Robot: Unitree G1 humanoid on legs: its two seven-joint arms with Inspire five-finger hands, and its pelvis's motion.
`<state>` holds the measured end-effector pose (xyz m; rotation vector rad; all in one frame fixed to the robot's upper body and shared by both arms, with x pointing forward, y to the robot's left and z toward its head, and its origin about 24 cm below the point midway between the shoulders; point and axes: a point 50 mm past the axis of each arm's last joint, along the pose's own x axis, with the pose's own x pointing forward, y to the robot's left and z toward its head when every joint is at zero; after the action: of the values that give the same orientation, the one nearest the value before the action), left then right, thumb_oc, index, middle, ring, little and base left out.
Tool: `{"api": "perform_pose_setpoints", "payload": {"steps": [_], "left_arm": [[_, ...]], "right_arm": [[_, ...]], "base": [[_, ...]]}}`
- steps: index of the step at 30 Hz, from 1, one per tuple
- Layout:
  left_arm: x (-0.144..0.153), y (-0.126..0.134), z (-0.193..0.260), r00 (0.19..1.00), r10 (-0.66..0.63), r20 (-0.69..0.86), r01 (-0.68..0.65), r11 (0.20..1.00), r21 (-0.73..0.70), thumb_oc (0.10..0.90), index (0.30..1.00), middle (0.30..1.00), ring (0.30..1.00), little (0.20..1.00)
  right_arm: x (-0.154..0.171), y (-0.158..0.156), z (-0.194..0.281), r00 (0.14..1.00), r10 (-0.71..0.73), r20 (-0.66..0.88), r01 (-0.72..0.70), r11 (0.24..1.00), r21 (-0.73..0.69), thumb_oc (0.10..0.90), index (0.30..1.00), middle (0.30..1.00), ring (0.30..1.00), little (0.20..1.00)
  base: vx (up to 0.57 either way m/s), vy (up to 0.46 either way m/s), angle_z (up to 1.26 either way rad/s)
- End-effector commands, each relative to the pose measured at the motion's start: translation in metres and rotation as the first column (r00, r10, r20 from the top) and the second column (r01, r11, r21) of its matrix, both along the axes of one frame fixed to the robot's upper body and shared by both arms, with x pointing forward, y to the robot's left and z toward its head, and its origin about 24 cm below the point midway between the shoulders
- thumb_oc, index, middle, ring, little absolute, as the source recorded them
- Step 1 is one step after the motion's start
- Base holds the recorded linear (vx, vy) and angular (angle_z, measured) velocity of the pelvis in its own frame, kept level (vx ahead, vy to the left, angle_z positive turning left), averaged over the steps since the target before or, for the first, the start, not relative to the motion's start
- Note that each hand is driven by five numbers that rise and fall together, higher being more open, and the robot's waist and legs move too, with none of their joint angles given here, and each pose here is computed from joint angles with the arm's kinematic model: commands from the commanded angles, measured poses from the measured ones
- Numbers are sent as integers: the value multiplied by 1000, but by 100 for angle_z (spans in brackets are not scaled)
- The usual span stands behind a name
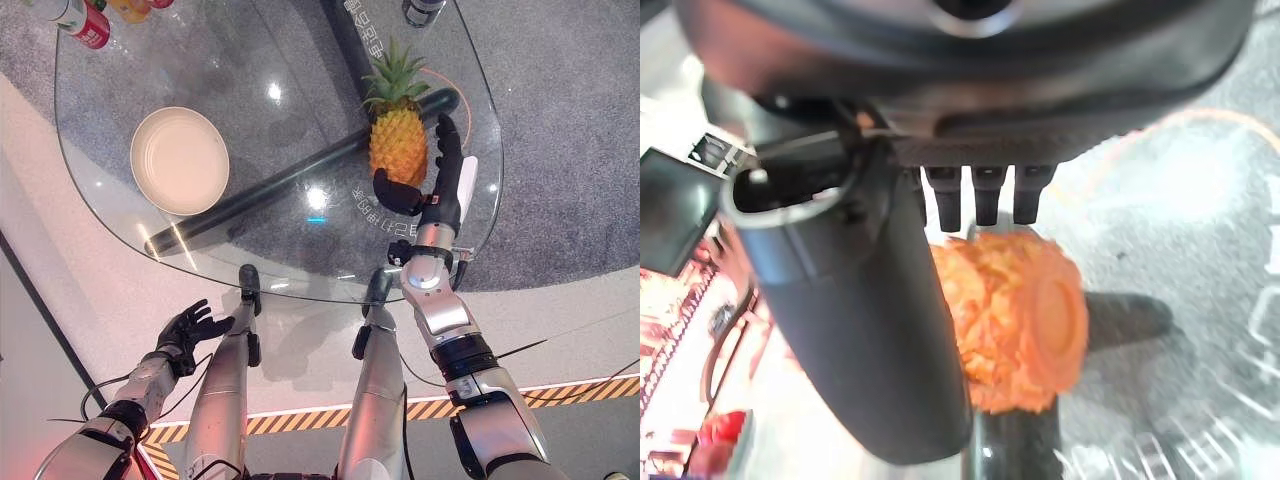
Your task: Pick up the fruit to the plate
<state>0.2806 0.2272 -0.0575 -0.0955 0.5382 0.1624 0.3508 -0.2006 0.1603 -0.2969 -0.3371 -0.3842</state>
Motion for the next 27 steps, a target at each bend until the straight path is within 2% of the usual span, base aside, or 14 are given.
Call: {"api": "perform_pose_setpoints", "payload": {"steps": [1,22,23,24,25,27], "left_arm": [[-25,16,-17,995,33,-91,-28,998,52,800,900,900,900,900],[-21,10,-17,996,10,-93,-5,999,53,800,900,900,900,900],[-21,10,-17,996,8,-94,-3,998,55,800,900,900,900,900],[-21,10,-17,996,8,-94,-3,998,55,800,900,900,900,900],[-21,10,-17,996,7,-93,-2,999,54,800,900,900,900,900],[-21,10,-17,996,6,-92,-1,999,53,800,900,900,900,900]], "right_arm": [[-4,-5,19,997,0,77,1,1000,-17,800,900,900,900,900],[10,0,7,998,18,-54,-18,1000,-13,800,900,900,900,900],[10,-1,7,998,17,-57,-18,1000,-19,676,794,794,794,776],[10,-1,7,998,17,-57,-18,1000,-19,676,794,794,794,776],[11,-1,8,998,15,-58,-16,999,-31,100,300,300,300,200],[11,-1,10,999,12,-53,-14,999,-37,100,300,300,300,200]], "base": [[0,0,0],[0,0,0],[0,0,0],[0,0,0],[0,0,0],[0,0,0]]}}
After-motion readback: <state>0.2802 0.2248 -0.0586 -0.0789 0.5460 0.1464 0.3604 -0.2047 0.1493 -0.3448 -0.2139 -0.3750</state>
